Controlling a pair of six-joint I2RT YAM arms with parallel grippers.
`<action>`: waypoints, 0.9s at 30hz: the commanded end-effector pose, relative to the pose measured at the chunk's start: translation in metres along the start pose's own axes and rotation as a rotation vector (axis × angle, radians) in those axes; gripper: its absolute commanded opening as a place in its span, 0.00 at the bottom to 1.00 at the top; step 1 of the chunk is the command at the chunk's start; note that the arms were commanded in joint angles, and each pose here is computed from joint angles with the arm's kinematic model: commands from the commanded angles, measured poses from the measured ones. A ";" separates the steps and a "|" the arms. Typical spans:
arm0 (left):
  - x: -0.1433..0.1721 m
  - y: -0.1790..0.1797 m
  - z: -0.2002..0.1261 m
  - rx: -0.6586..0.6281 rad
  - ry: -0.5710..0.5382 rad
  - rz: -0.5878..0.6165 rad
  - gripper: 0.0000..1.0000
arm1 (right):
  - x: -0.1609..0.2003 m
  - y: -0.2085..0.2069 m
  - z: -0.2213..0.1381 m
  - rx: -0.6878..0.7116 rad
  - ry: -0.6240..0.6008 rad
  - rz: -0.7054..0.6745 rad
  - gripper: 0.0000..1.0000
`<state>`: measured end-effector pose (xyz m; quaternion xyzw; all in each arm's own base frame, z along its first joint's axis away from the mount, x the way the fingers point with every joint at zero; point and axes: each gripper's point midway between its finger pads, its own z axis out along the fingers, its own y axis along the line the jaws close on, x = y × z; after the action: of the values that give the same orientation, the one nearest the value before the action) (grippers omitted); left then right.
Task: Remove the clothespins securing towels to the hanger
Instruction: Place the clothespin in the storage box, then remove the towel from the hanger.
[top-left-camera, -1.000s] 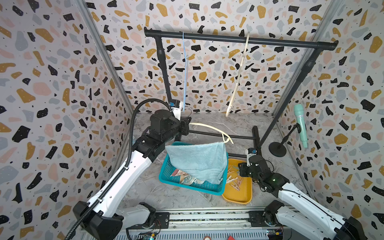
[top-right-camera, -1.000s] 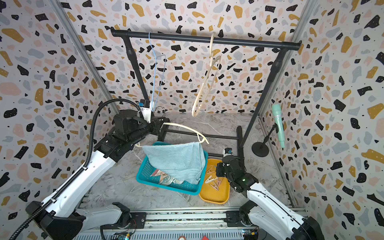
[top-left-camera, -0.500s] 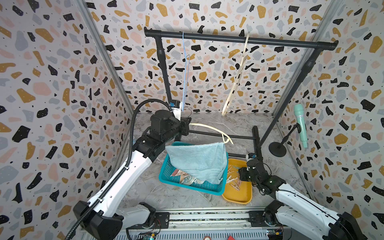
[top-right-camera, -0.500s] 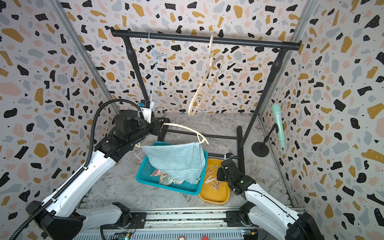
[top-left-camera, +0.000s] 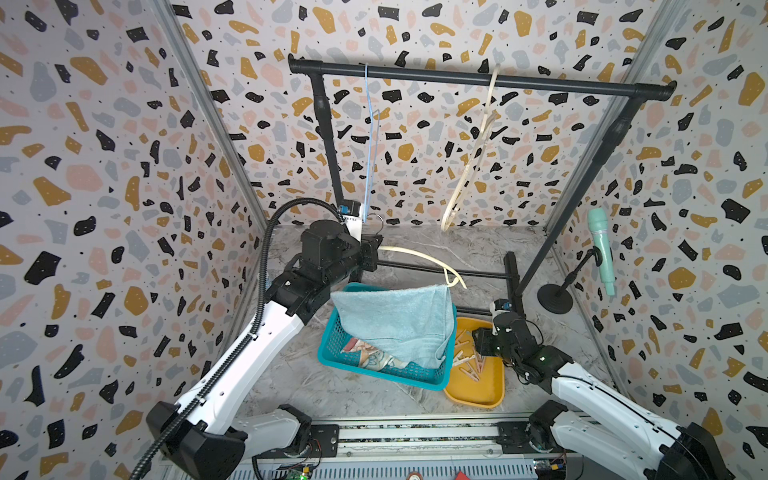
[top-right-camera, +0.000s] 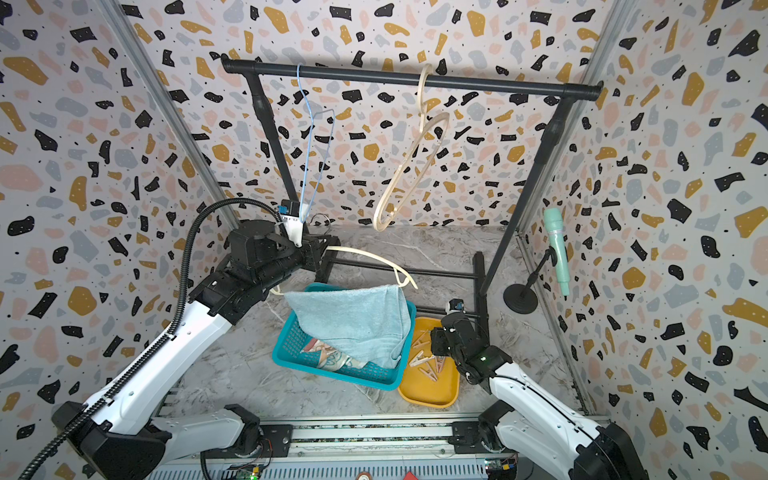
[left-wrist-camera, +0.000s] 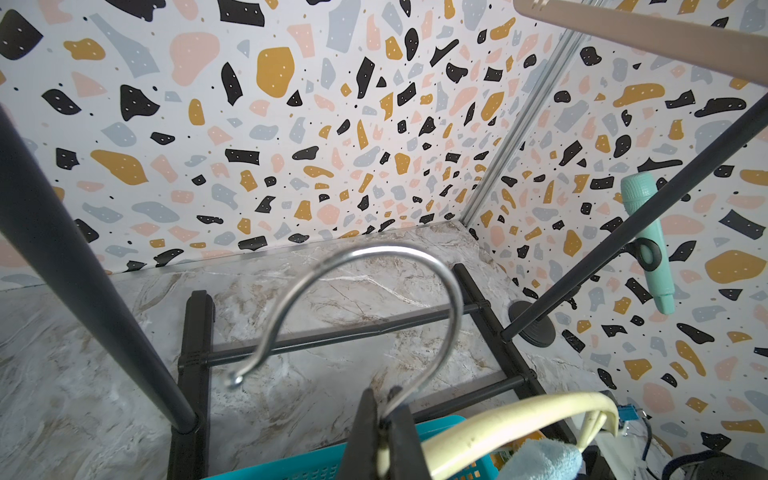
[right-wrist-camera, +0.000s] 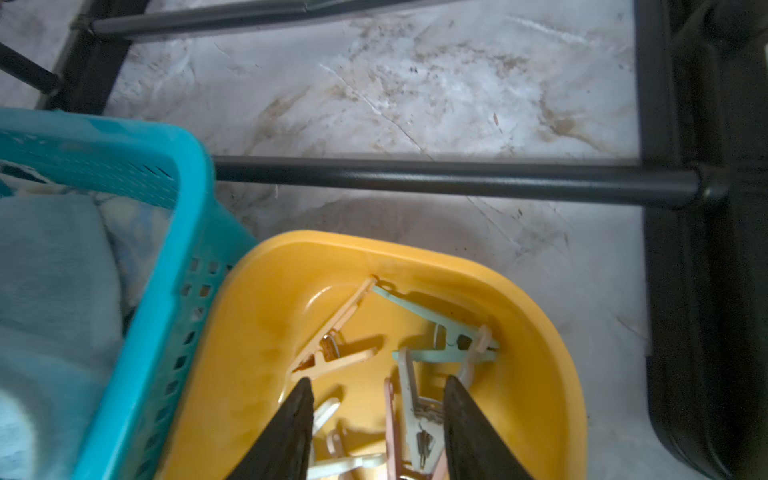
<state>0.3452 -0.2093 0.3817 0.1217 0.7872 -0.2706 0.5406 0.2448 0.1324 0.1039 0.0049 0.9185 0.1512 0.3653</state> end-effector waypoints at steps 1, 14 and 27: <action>-0.024 -0.010 -0.010 0.029 -0.088 0.014 0.00 | -0.026 0.021 -0.018 -0.085 -0.069 -0.043 0.51; -0.032 -0.005 -0.011 -0.010 -0.093 0.006 0.00 | -0.082 0.102 -0.092 -0.480 -0.287 -0.166 0.44; -0.035 -0.006 -0.010 -0.008 -0.096 0.000 0.00 | -0.078 0.154 -0.092 -0.593 -0.267 -0.278 0.41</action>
<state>0.3503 -0.2059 0.3817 0.1121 0.7933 -0.2574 0.5402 0.2225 0.2367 0.2372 -0.1939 0.7958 0.3442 0.4591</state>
